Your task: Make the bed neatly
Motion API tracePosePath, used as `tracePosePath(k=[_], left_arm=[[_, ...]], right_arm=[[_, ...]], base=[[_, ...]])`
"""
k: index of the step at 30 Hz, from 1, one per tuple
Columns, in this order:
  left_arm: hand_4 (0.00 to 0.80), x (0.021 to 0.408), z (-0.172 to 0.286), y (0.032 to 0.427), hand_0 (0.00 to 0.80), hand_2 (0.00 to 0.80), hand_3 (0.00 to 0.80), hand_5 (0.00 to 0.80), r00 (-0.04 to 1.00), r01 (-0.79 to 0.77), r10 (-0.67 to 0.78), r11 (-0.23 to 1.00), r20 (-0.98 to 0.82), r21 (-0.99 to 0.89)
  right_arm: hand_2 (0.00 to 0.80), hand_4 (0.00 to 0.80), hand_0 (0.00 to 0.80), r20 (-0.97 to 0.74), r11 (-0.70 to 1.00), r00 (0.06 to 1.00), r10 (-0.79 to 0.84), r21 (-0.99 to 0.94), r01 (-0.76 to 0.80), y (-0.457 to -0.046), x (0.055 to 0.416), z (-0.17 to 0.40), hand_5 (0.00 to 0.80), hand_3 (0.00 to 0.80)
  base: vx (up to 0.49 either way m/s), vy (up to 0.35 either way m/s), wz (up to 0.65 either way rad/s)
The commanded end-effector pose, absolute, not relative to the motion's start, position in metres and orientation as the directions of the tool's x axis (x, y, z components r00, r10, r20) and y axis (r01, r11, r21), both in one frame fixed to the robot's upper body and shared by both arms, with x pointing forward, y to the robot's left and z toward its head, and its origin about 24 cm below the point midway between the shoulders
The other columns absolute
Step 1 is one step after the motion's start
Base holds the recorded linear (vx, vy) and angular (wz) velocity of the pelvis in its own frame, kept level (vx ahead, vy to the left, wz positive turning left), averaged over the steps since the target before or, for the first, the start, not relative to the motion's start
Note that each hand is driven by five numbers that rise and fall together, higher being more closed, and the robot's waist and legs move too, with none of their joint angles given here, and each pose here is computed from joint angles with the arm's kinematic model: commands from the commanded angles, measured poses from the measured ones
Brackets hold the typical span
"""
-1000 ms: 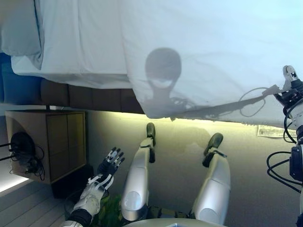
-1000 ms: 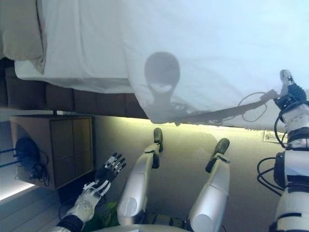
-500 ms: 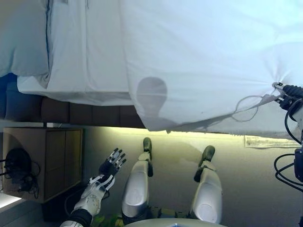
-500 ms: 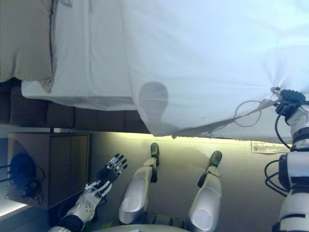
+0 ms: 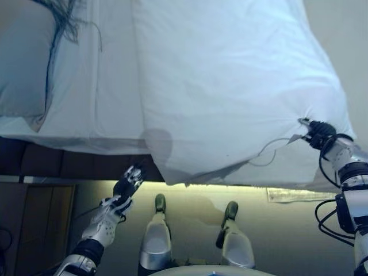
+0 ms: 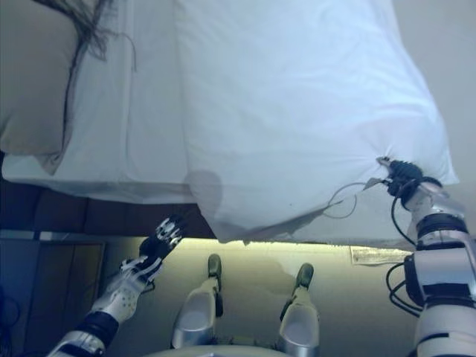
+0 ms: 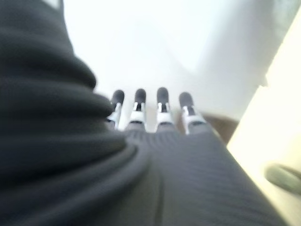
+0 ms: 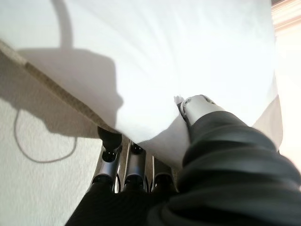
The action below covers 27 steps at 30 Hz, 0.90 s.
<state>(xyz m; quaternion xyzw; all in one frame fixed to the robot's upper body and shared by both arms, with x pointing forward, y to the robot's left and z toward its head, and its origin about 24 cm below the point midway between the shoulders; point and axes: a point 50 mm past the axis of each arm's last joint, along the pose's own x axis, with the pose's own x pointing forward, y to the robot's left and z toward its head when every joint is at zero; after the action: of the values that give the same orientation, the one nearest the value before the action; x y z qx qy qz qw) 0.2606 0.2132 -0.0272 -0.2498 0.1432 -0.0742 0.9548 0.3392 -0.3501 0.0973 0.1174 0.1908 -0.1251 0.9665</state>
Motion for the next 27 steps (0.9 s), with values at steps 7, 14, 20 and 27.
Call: tracePosePath(k=[7,14,20,27], left_arm=[[0.0,0.278,-0.038,0.129,0.0,0.0,0.0,0.0,0.669,0.307,-0.637,0.706,-0.383,-0.638],[0.0,0.25,-0.057,0.09,0.0,0.0,0.0,0.0,0.414,0.125,-0.845,0.421,-0.339,-0.898],[0.0,0.234,-0.059,0.057,0.0,0.0,0.0,0.0,0.39,-0.142,-0.893,0.184,-0.226,-0.973],[0.0,0.25,-0.049,0.046,0.0,0.0,0.0,0.0,0.529,-0.38,-0.808,0.047,-0.258,-0.924]], right_arm=[[0.8,0.8,0.8,-0.357,0.924,0.934,-0.005,0.356,0.141,-0.294,0.368,0.101,0.8,0.8],[0.8,0.8,0.8,-0.343,0.897,0.931,0.126,0.44,0.041,-0.246,0.376,0.083,0.8,0.8],[0.8,0.8,0.8,-0.277,0.853,0.943,0.186,0.522,-0.015,-0.211,0.38,0.08,0.8,0.8],[0.8,0.8,0.8,-0.1,0.771,0.966,0.238,0.624,-0.126,-0.172,0.389,0.117,0.8,0.8]], base=[[0.12,0.015,-0.1],[0.155,-0.018,-0.12],[0.057,-0.205,-0.08],[-0.104,-0.259,-0.14]])
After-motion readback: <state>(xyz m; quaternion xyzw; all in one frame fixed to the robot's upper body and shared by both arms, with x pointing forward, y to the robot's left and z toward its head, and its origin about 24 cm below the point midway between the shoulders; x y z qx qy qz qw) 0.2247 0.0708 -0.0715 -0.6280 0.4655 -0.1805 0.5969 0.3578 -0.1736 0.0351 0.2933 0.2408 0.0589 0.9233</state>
